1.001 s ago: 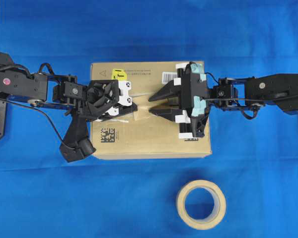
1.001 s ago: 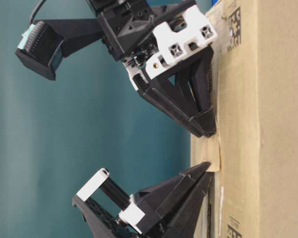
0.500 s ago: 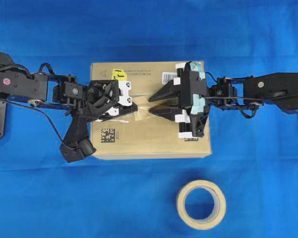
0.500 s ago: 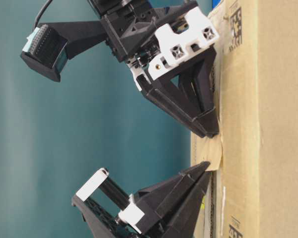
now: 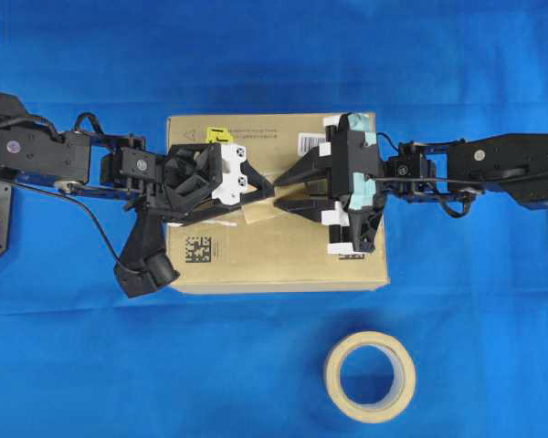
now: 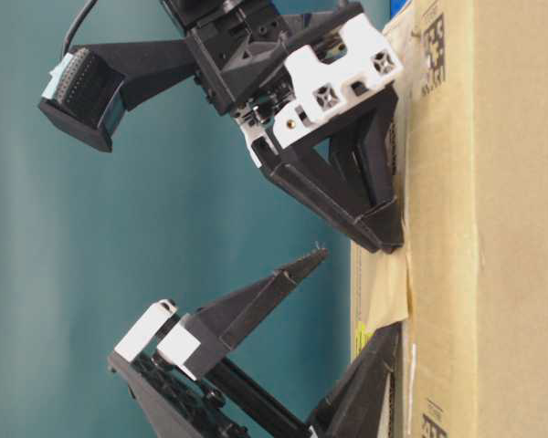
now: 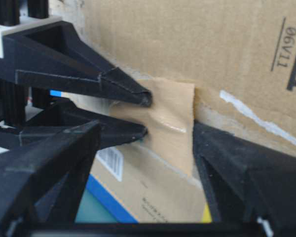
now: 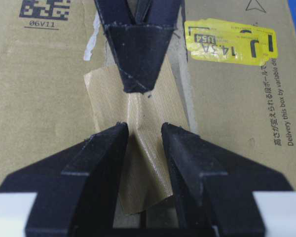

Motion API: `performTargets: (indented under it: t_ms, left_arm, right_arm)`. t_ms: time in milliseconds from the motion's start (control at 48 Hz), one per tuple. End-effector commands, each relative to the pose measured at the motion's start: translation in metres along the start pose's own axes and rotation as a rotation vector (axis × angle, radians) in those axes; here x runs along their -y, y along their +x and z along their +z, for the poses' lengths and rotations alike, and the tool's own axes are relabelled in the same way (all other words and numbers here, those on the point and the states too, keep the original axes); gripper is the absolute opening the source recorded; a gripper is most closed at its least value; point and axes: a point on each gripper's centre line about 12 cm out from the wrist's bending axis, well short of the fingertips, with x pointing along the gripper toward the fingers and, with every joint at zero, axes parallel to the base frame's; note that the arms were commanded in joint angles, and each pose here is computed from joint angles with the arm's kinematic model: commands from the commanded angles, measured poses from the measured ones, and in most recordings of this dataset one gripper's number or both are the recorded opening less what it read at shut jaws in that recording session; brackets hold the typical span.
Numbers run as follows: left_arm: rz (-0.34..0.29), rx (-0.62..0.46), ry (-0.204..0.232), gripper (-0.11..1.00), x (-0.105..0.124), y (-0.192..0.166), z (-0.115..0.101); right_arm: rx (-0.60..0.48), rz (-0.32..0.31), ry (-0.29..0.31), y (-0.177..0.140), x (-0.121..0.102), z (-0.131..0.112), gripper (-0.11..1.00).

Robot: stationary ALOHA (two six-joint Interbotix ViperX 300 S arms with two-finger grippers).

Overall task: Apply tape along the seams of the closed cardboard box to seal it securely.
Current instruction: 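Press the tape down along the top seam with both grippers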

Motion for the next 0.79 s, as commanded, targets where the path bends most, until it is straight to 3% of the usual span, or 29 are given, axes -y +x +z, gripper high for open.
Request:
performTargets:
  t_ms: [0, 396, 771]
  left_arm:
    - [0.032, 0.004, -0.001, 0.69, -0.012, -0.007, 0.002]
    - [-0.035, -0.002, -0.015, 0.65, -0.012, -0.018, -0.001]
    - [-0.032, -0.009, -0.025, 0.65, -0.011, -0.027, -0.004]
  right_arm:
    - [0.003, -0.002, 0.003, -0.002, 0.001, 0.005, 0.45]
    - [-0.017, -0.004, 0.005, -0.002, 0.001, 0.003, 0.45]
    - [-0.018, -0.004, 0.005, -0.002, 0.001, 0.002, 0.45]
